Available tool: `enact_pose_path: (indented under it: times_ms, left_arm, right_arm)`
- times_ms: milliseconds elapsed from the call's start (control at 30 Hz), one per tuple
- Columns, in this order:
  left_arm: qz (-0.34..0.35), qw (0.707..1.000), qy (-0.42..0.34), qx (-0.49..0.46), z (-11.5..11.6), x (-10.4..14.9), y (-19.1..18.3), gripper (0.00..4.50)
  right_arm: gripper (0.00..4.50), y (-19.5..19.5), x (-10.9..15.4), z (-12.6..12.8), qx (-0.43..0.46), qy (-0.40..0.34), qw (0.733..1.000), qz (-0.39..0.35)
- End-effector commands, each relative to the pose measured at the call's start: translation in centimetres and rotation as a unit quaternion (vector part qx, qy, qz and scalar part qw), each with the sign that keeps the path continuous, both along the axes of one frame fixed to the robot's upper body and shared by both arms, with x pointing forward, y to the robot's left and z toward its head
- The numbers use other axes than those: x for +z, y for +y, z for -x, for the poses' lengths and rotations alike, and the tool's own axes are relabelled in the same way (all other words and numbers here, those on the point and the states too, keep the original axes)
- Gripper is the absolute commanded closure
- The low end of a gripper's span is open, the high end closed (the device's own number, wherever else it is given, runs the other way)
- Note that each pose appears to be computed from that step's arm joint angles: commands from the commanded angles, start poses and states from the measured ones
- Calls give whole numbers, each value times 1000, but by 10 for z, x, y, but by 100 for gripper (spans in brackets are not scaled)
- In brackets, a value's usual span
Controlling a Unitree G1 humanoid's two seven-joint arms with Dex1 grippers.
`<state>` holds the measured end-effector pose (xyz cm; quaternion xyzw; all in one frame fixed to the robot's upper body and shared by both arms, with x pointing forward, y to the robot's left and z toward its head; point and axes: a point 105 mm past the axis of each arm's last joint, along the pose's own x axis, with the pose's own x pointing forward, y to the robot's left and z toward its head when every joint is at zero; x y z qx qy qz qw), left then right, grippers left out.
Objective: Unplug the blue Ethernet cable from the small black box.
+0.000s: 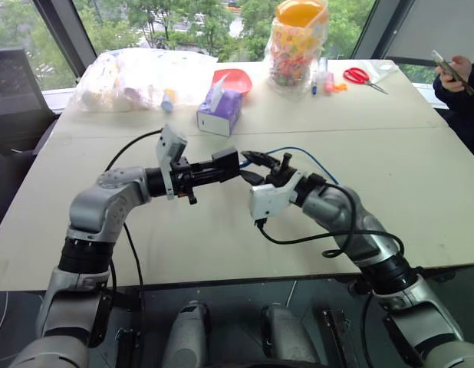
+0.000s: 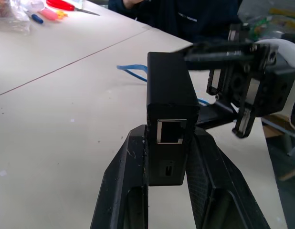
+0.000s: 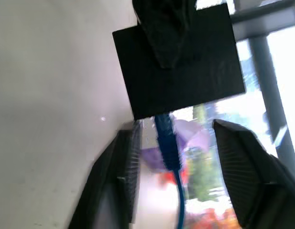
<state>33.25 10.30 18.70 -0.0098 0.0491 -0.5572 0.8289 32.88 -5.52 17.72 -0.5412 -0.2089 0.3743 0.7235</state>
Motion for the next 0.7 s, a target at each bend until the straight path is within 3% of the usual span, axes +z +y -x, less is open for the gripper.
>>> enact_pose_path:
  times_ms: [33,200,433,600,700]
  left_arm:
    - [-8,998,-39,-44,8,17,8,399]
    - [-12,994,-47,-97,20,26,16,399]
    - [-10,989,-44,-144,30,43,17,399]
    - [-11,984,-49,-168,39,46,12,399]
    - [-10,984,-48,-170,41,46,13,399]
  right_arm:
    - [7,-9,26,10,36,151,985,-80]
    - [3,-14,36,30,86,328,932,-130]
    - [3,-13,50,41,125,541,812,-180]
    - [3,-5,48,40,124,603,766,-185]
    - [3,-4,46,39,121,620,754,-181]
